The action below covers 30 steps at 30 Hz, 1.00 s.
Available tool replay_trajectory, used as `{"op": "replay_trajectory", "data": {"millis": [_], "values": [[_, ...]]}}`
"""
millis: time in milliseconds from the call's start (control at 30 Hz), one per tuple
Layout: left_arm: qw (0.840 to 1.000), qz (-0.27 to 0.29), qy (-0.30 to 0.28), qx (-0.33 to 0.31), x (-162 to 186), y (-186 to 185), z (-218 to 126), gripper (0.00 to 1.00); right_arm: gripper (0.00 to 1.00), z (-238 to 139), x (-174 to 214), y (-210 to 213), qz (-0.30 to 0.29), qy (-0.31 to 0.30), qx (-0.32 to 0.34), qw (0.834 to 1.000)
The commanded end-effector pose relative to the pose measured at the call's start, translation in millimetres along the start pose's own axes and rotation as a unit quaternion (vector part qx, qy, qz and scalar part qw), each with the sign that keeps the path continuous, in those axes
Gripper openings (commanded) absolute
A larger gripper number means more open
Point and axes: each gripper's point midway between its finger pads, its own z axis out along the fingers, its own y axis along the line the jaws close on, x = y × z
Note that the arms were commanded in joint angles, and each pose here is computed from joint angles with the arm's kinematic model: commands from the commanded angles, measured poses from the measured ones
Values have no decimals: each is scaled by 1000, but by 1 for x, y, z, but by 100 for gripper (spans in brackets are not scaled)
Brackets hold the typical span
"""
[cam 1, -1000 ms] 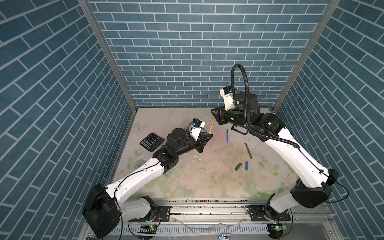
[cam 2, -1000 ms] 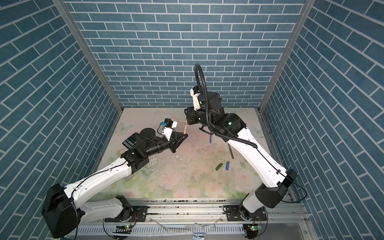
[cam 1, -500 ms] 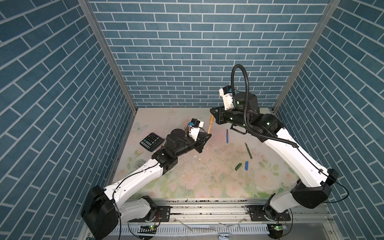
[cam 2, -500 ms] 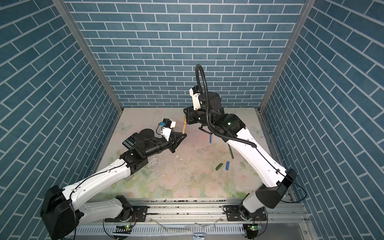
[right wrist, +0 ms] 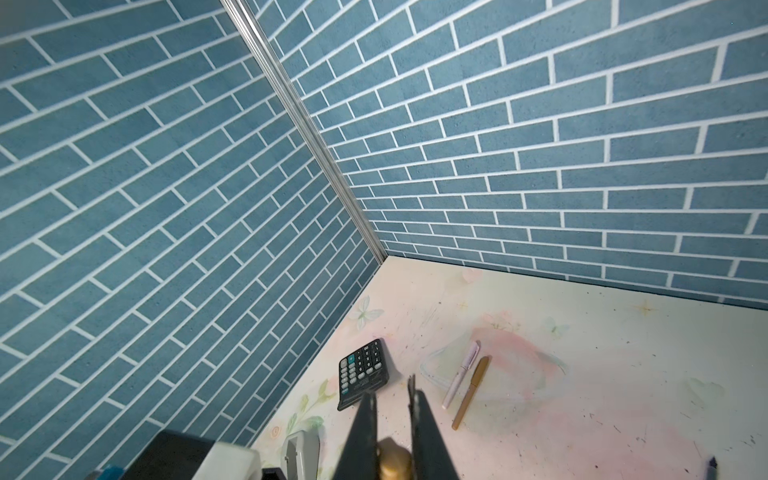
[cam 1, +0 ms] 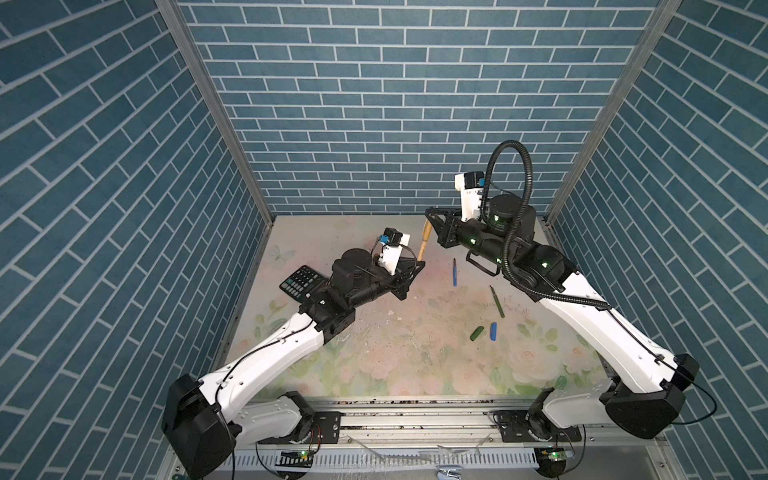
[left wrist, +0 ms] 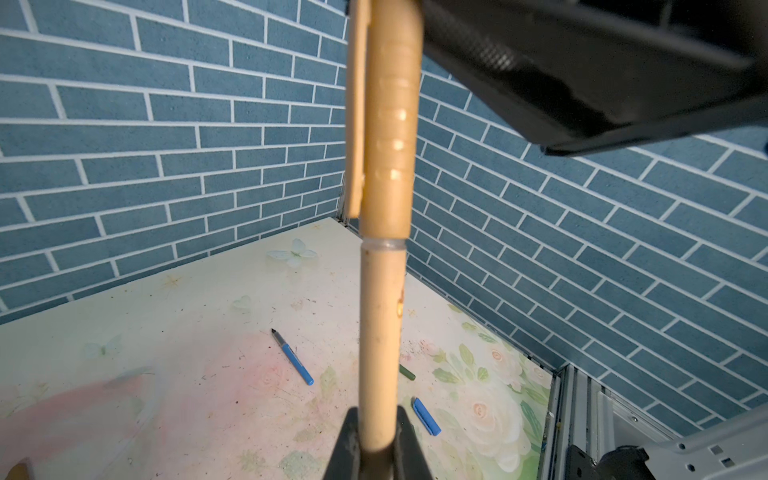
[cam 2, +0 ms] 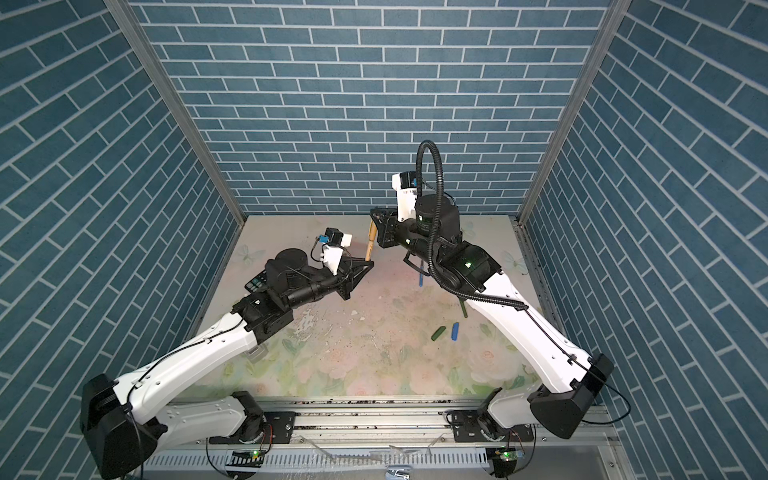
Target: Insert the pens into the pen caps
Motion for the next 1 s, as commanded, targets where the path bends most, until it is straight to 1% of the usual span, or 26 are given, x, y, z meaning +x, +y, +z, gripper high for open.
{"op": "replay_trajectory", "data": {"millis": [0, 233, 433, 533, 600, 667, 767, 833, 900, 967], "values": [[980, 20, -195, -14, -123, -8, -31, 0, 5, 2, 101, -17, 13, 169, 14, 986], [977, 23, -212, -20, -141, -4, -32, 0, 4, 0, 131, -27, 25, 194, 19, 981], [972, 22, -233, -26, -158, 2, -38, 0, 4, -3, 148, -35, 29, 206, 26, 978], [975, 23, -222, -16, -156, 0, -33, 0, 4, -4, 149, -35, 32, 208, 25, 977], [980, 19, -197, -6, -141, 0, -23, 0, 8, -5, 136, -30, 29, 195, 22, 980], [988, 13, -156, 9, -113, 1, -13, 0, 17, -10, 107, -22, 18, 164, 18, 986], [995, -4, -97, 22, -65, 6, -4, 0, 36, -24, 47, -5, -7, 94, 9, 996], [998, -14, -61, 21, -33, 11, -1, 0, 44, -38, 8, 8, -22, 43, 0, 999], [999, -31, -33, 7, -6, 19, -2, 0, 48, -56, -22, 21, -31, 0, -14, 999], [999, -41, -14, -7, 13, 27, -3, 0, 49, -70, -34, 23, -35, -24, -16, 999]]}}
